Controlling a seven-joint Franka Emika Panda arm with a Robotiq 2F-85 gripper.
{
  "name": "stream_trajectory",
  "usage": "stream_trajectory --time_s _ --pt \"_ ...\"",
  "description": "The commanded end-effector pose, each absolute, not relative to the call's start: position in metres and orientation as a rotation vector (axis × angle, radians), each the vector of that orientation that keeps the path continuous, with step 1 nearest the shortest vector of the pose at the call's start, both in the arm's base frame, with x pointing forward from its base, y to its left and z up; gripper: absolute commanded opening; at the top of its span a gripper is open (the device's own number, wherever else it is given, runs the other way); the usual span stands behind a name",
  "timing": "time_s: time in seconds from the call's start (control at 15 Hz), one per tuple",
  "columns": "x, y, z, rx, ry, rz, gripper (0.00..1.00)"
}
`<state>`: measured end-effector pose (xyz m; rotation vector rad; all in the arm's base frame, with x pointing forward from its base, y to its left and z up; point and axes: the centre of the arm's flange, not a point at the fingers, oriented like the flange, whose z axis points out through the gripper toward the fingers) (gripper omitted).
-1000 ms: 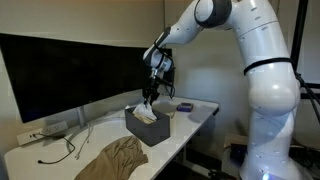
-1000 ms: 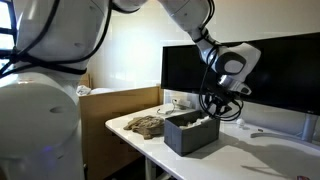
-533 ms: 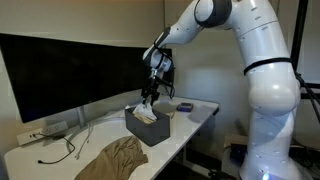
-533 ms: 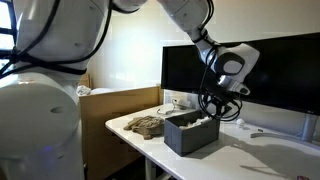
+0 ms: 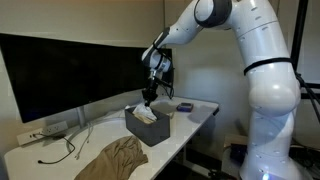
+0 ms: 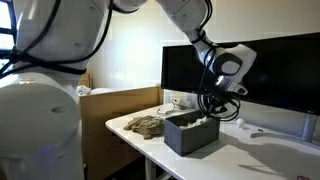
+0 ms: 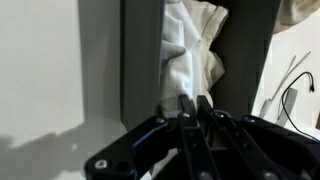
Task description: Pick up the clothes from the table and put them in the box
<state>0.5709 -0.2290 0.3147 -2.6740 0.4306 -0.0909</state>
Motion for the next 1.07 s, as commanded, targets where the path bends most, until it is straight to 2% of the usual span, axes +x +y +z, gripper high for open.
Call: stream_trajectory --time_s 0.0,0.07,0.33,0.87,1.0 --pt "0.562 -0.219 0.302 -2.712 0.371 -0.052 0.06" --pt "0.562 -0.216 0.297 -2.716 0.361 -0.032 0.09" --pt "0.552 -0.189 0.267 -2.736 0.274 0.074 0.12" --pt "0.530 -0.123 0.222 -2.797 0.083 0.274 0.10" --pt "0.529 -0.128 0.219 -2.870 0.095 0.283 0.06"
